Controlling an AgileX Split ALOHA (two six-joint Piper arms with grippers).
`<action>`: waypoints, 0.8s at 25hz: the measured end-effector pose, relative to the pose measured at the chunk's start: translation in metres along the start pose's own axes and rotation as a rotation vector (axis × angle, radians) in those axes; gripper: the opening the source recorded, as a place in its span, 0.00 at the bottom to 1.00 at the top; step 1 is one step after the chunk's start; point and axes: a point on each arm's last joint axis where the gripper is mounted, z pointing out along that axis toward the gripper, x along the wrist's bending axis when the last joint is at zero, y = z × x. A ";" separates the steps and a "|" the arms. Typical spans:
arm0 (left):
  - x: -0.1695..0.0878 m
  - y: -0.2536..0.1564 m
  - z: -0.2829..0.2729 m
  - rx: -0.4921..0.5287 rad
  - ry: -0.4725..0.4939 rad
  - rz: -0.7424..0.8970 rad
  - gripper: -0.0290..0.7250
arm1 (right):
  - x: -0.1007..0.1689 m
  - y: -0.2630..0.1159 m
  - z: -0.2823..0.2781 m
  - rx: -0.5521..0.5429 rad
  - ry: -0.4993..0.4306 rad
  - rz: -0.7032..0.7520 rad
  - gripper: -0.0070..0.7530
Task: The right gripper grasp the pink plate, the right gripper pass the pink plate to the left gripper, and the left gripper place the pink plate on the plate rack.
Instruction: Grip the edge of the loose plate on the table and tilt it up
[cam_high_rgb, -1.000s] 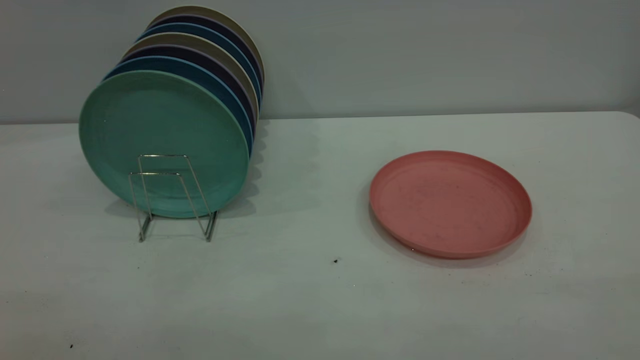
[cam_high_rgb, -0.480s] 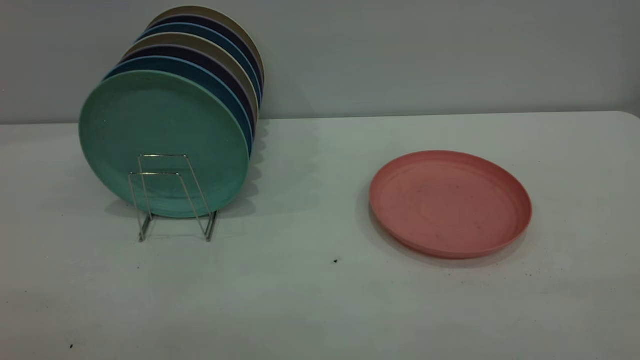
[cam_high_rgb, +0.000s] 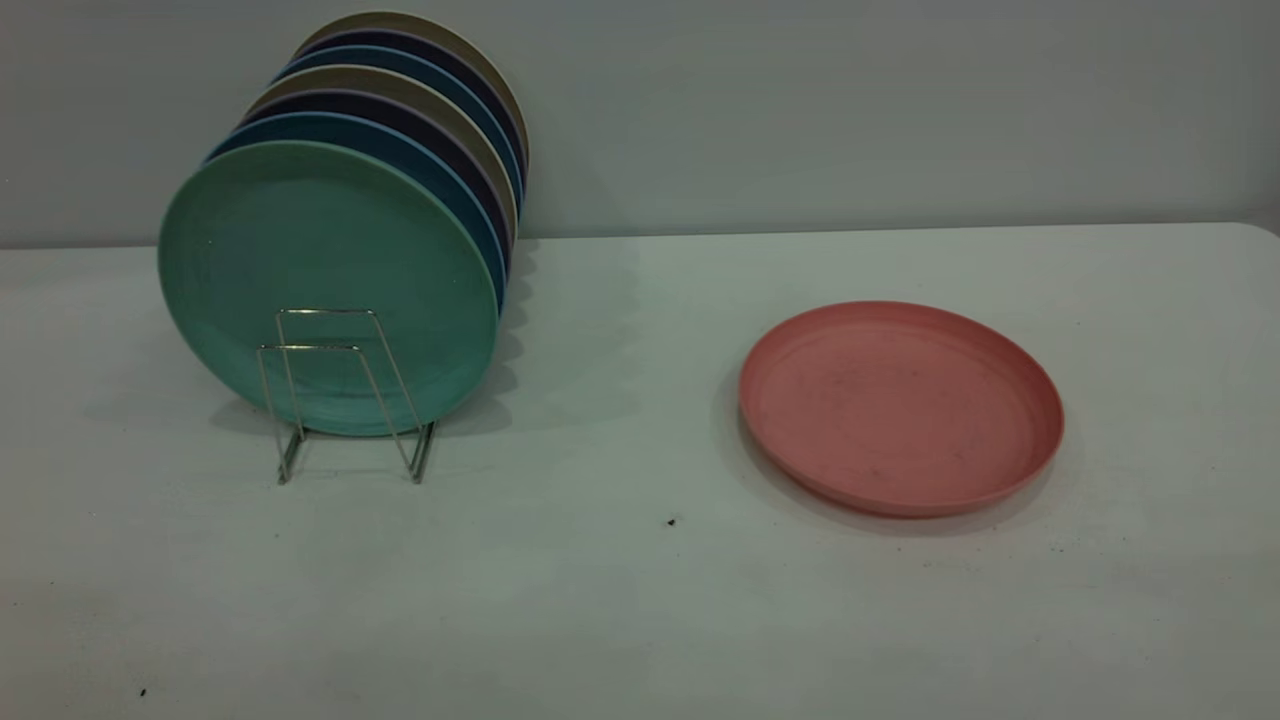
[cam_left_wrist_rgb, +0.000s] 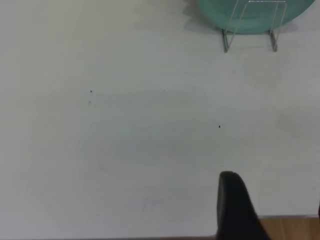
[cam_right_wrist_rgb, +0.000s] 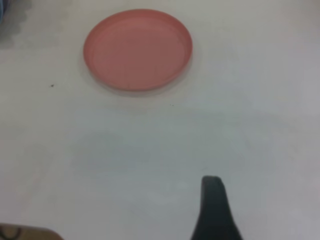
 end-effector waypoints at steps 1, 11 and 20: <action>0.000 0.000 0.000 -0.003 -0.003 -0.001 0.61 | 0.000 0.000 0.000 0.000 0.000 0.004 0.74; -0.009 0.036 0.007 -0.151 -0.117 -0.061 0.61 | -0.001 0.000 0.000 -0.001 -0.006 0.020 0.74; -0.011 0.069 0.051 0.017 -0.157 -0.080 0.61 | -0.005 0.001 -0.001 -0.016 -0.053 0.077 0.73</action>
